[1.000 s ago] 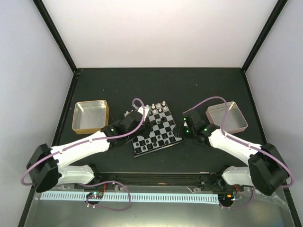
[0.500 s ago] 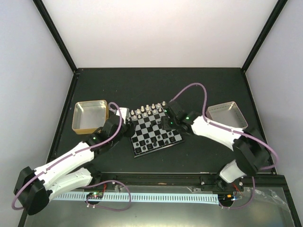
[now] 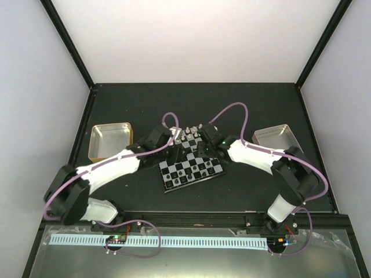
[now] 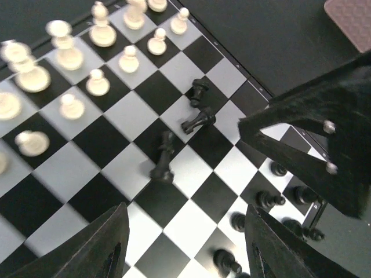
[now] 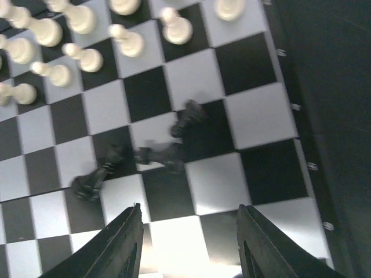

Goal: Set up the chess pieces on the board
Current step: Pick up the chess piece from the chessboard.

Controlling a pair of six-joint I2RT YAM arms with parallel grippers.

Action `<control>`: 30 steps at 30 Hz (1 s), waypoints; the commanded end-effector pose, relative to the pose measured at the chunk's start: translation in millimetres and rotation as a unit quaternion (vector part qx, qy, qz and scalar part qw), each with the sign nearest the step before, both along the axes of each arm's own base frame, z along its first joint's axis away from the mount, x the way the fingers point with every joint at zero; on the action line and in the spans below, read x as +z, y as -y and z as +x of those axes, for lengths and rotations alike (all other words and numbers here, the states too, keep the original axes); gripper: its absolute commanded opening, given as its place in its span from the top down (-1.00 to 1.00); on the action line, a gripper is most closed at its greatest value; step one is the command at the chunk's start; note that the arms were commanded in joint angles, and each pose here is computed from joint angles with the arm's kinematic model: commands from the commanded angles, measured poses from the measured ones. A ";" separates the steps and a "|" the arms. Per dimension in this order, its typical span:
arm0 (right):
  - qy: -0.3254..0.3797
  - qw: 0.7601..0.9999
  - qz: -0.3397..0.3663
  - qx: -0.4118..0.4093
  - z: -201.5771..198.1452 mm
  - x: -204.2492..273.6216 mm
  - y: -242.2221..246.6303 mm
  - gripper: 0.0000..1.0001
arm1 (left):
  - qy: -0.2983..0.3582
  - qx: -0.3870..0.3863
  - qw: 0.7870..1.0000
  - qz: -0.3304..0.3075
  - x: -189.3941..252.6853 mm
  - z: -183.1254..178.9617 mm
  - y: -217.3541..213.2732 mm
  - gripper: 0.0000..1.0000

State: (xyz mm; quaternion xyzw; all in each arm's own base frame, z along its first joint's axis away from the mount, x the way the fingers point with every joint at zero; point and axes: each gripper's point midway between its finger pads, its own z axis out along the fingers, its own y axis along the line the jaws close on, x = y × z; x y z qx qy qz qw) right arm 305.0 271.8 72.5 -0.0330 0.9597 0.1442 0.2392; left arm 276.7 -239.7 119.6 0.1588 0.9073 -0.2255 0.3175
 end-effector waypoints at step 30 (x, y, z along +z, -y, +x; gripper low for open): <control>0.010 0.997 0.043 -0.057 2.2 4.8 44.6 0.11 | -0.116 -0.012 0.980 0.164 -93.8 29.6 22.0 0.44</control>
